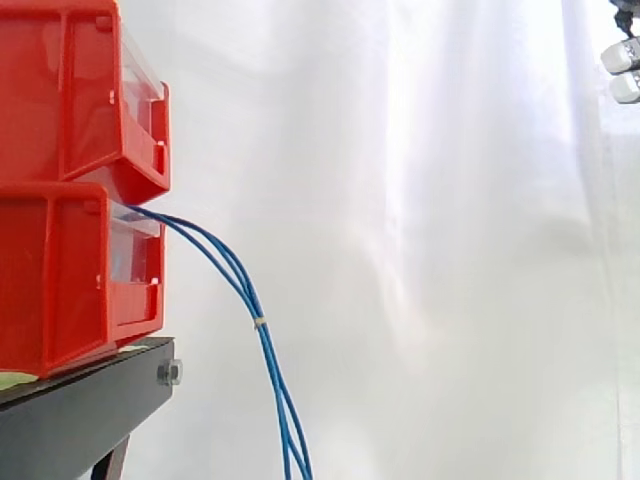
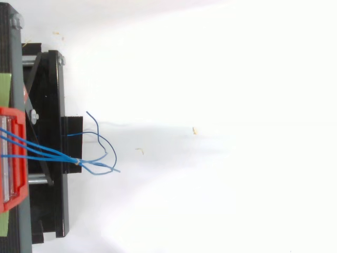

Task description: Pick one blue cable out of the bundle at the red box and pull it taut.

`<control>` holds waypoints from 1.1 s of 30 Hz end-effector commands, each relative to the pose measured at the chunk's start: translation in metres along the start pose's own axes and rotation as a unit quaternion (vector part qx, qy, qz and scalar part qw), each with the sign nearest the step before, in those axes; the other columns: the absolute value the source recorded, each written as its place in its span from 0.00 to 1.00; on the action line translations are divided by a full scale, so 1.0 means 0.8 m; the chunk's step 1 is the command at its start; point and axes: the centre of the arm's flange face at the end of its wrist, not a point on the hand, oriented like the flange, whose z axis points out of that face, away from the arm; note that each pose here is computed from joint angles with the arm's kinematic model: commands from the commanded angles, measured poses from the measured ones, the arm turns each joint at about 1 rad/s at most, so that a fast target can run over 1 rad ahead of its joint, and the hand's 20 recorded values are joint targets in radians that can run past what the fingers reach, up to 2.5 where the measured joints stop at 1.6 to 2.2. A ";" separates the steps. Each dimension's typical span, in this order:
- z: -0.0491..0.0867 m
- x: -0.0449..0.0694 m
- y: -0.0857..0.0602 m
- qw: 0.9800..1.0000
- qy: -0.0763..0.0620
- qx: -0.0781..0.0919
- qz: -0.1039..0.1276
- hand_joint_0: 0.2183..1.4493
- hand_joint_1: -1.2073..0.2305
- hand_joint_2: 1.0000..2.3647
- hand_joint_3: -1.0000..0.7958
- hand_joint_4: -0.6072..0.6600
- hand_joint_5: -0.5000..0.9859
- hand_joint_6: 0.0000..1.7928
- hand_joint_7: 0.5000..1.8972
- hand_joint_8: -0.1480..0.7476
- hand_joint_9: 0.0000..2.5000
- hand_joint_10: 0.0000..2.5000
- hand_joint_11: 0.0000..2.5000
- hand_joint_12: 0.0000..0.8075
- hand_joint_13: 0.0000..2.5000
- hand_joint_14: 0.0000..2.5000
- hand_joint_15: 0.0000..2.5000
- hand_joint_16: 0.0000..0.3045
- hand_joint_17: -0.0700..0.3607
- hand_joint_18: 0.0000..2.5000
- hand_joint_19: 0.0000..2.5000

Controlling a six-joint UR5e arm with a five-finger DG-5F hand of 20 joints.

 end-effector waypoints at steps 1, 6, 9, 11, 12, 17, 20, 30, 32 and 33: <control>-0.001 0.002 -0.003 1.000 0.001 0.008 -0.002 0.17 0.48 0.00 0.28 0.63 0.16 0.28 0.10 0.44 0.00 0.00 0.00 0.45 0.00 0.00 0.04 0.21 0.49 0.00 0.05; -0.002 0.003 -0.004 1.000 0.002 0.012 -0.004 0.18 0.47 0.00 0.28 0.64 0.16 0.28 0.11 0.44 0.01 0.00 0.00 0.45 0.00 0.00 0.04 0.20 0.48 0.00 0.06; 0.000 0.005 -0.005 1.000 0.002 0.013 -0.007 0.18 0.48 0.00 0.28 0.64 0.16 0.28 0.11 0.45 0.01 0.00 0.00 0.45 0.00 0.00 0.04 0.20 0.48 0.00 0.06; 0.000 0.006 -0.005 1.000 0.003 0.011 -0.010 0.18 0.48 0.00 0.28 0.64 0.16 0.28 0.11 0.45 0.02 0.00 0.00 0.44 0.00 0.00 0.04 0.20 0.48 0.00 0.06; 0.001 0.007 -0.005 1.000 0.004 0.011 -0.011 0.18 0.48 0.00 0.28 0.64 0.16 0.28 0.10 0.45 0.02 0.00 0.00 0.44 0.00 0.00 0.04 0.20 0.48 0.00 0.06; 0.006 0.011 -0.012 1.000 0.007 0.016 -0.025 0.18 0.48 0.00 0.28 0.64 0.16 0.28 0.11 0.45 0.02 0.00 0.00 0.44 0.00 0.00 0.04 0.20 0.48 0.00 0.06; 0.007 0.011 -0.019 0.999 0.006 0.027 -0.033 0.18 0.48 0.00 0.28 0.64 0.16 0.28 0.11 0.45 0.02 0.00 0.00 0.44 0.00 0.00 0.04 0.20 0.48 0.00 0.06; 0.017 0.021 -0.027 0.998 0.018 0.019 -0.055 0.20 0.48 0.00 0.28 0.64 0.16 0.28 0.11 0.45 0.04 0.00 0.00 0.43 0.00 0.00 0.04 0.19 0.47 0.00 0.07; 0.035 0.016 -0.062 0.997 0.020 0.029 -0.067 0.20 0.49 0.00 0.28 0.64 0.16 0.28 0.11 0.45 0.04 0.00 0.00 0.43 0.00 0.00 0.04 0.19 0.47 0.00 0.07; 0.038 0.015 -0.067 0.997 0.020 0.030 -0.069 0.20 0.47 0.00 0.28 0.65 0.17 0.28 0.10 0.46 0.06 0.00 0.00 0.44 0.00 0.00 0.03 0.19 0.47 0.00 0.06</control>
